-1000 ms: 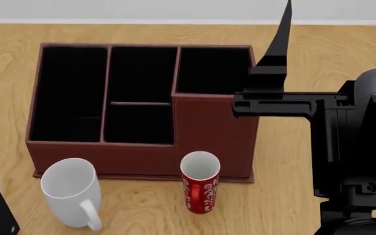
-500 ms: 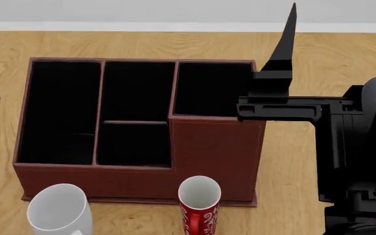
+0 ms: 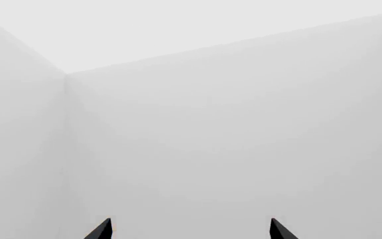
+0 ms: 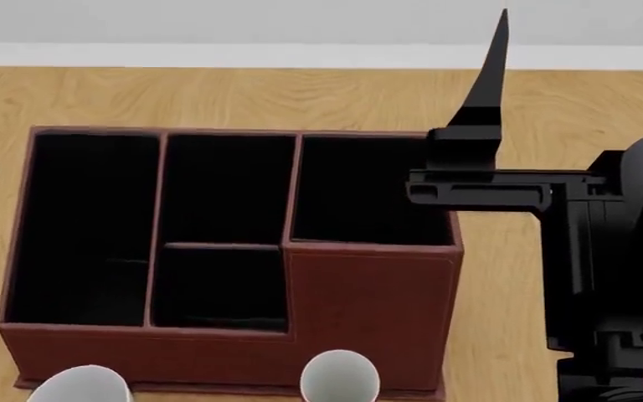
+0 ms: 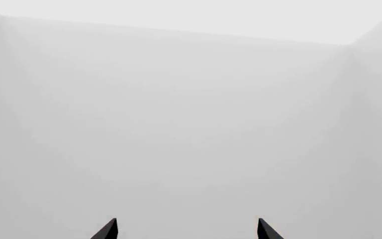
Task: Pick up the white mug and place it to the right of the caddy.
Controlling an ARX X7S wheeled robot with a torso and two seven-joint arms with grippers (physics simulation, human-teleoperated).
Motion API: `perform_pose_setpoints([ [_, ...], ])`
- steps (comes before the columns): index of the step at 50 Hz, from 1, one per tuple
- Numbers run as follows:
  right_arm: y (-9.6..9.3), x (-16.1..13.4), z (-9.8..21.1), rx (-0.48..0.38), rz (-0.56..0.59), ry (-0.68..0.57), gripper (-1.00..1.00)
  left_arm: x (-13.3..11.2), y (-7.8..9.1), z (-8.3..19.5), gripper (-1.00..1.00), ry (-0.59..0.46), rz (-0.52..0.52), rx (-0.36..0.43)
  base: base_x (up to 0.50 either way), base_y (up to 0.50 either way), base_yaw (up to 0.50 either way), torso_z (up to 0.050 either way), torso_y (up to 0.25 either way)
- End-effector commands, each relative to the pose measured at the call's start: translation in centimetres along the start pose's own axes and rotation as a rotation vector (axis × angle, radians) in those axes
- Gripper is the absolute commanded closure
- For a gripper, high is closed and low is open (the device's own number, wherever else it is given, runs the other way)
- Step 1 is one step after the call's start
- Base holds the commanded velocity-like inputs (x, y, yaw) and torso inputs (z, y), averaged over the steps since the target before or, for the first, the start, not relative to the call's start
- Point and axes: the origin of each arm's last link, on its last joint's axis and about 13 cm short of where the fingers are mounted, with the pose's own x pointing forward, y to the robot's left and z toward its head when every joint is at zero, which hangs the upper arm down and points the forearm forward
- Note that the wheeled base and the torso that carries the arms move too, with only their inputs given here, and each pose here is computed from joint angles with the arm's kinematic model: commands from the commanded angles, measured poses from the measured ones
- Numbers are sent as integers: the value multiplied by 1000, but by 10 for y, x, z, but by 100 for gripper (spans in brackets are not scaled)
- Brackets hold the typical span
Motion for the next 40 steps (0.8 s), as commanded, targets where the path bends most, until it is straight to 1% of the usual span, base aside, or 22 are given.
perform_pose_setpoints([
  [1, 1, -1, 0, -1, 3, 0, -100, -1, 1, 0, -100, -2, 1, -1, 195, 0, 0, 0, 0],
  [14, 0, -2, 0, -2, -2, -1, -100, -2, 1, 0, -100, 1, 5, -6, 190, 0, 0, 0, 1],
  [31, -3, -4, 4, -1, -16, -13, -100, -4, 3, 3, -100, 2, 15, -17, -2, 0, 0, 0, 0],
  [40, -5, -5, 5, 0, -26, -14, -100, -6, 3, 2, -100, 7, 13, -8, 0, 0, 0, 0, 0],
])
